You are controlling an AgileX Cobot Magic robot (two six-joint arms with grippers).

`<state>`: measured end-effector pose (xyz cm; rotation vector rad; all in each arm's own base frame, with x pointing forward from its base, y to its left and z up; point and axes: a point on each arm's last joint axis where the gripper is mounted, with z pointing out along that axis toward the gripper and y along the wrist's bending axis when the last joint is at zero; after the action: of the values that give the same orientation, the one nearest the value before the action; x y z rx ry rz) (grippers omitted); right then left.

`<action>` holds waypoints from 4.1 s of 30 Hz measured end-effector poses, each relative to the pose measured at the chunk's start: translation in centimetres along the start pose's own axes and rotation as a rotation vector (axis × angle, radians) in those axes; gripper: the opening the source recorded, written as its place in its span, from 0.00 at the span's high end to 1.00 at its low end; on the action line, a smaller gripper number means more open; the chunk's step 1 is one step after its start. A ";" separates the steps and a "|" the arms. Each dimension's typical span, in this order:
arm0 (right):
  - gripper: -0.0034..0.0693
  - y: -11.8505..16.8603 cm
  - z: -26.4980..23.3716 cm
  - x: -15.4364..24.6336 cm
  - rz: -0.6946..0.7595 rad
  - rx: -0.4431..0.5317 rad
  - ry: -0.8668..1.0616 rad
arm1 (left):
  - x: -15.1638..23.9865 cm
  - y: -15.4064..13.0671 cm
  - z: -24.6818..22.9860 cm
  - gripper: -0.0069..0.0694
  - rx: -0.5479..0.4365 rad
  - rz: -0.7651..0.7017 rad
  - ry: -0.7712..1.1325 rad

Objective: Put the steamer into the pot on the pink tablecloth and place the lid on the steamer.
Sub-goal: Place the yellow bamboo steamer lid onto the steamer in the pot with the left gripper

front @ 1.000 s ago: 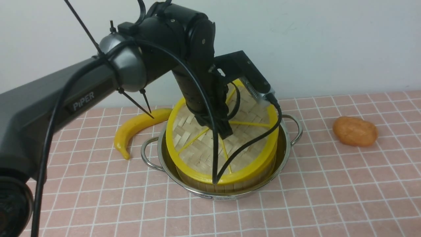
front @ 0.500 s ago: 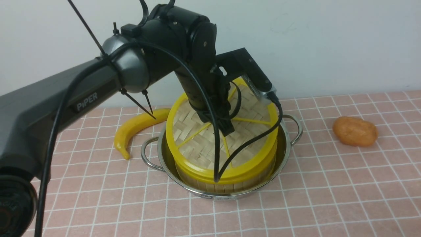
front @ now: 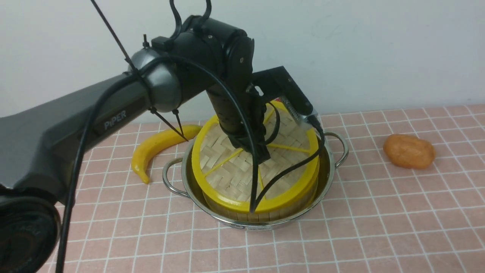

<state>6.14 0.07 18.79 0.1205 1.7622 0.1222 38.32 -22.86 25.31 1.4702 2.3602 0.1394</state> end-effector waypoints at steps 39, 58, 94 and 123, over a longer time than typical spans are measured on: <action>0.62 0.0 0.0 0.0 0.001 0.000 0.000 | -1.2 1.1 -0.2 0.75 -0.029 -0.041 -0.024; 0.62 0.0 0.0 0.0 0.001 0.000 0.000 | -1.5 1.8 -1.5 0.75 0.015 -0.061 -0.002; 0.62 0.0 0.0 0.0 0.000 0.000 0.000 | -0.8 3.5 1.3 0.75 0.091 -0.129 0.023; 0.62 0.0 0.0 0.0 0.001 0.000 0.000 | -0.9 3.1 2.2 0.75 0.173 -0.118 -0.012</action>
<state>6.14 0.07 18.79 0.1213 1.7621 0.1229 42.12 -22.49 24.34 1.3968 2.4948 -0.1059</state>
